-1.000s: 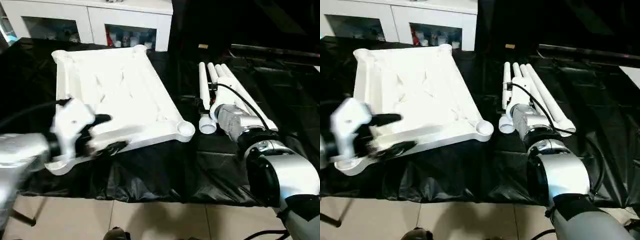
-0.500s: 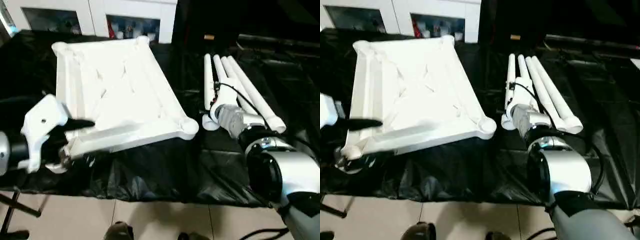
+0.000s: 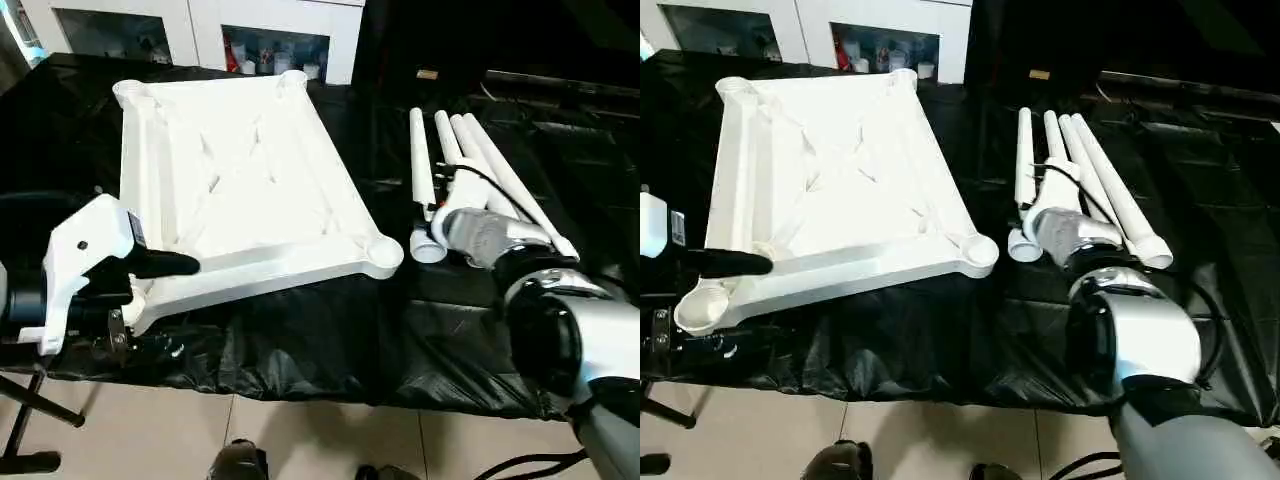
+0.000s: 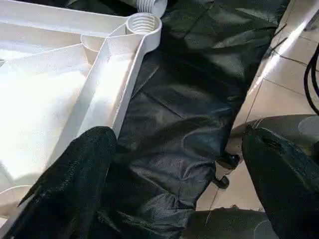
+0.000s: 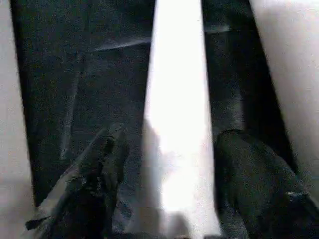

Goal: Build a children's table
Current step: Pick table leg

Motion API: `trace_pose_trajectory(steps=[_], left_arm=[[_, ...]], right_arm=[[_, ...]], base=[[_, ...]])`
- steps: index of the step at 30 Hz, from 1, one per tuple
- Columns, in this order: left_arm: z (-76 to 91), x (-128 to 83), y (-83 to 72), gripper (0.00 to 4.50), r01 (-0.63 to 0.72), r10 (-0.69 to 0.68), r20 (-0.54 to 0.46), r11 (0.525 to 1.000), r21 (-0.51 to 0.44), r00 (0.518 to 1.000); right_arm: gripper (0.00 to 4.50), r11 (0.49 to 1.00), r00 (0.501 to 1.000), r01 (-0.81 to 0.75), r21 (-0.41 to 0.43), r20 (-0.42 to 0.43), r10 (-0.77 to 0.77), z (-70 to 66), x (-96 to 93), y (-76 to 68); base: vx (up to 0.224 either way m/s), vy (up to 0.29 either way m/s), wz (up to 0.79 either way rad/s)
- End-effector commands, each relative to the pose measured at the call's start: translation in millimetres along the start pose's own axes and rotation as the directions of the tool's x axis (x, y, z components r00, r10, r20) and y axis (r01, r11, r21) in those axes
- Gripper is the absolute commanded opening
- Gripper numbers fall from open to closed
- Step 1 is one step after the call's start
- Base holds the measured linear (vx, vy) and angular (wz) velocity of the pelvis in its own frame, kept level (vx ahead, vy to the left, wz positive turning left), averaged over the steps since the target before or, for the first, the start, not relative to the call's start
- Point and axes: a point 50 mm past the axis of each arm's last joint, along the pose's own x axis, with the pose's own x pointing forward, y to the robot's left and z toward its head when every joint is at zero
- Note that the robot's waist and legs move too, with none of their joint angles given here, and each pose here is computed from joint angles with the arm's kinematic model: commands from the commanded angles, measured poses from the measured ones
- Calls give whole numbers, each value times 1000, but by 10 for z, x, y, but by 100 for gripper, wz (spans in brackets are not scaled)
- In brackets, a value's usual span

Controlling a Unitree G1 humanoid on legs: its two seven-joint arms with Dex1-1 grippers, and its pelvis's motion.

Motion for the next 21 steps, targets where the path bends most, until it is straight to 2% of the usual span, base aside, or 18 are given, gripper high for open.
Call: trace_pose_trajectory(steps=[1, 11, 17, 18, 21], left_arm=[[24, -13, -6, 450, 0, 0, -6, 1000, 17, 1000], [-4, 12, 18, 450, 27, -26, -31, 1000, 7, 999], [-16, 33, 81, 450, -17, 17, -27, 1000, 8, 999], [-11, 45, 116, 450, -50, 50, -15, 999, 17, 999], [-8, 94, 176, 450, -103, 103, 6, 994, 37, 995]], right_arm=[[288, 999, 997, 26, 21, -75, -24, -182, 20, -96], [200, 999, 993, 39, 28, -113, -36, -255, 11, -202], [189, 995, 996, 18, 96, -86, -9, -230, 16, -167], [189, 992, 998, 1, 129, -67, 7, -195, 15, -140], [188, 989, 999, -23, 148, -40, 29, -148, 14, -105]], base=[[0, 0, 0], [0, 0, 0], [0, 0, 0], [0, 0, 0], [0, 0, 0]])
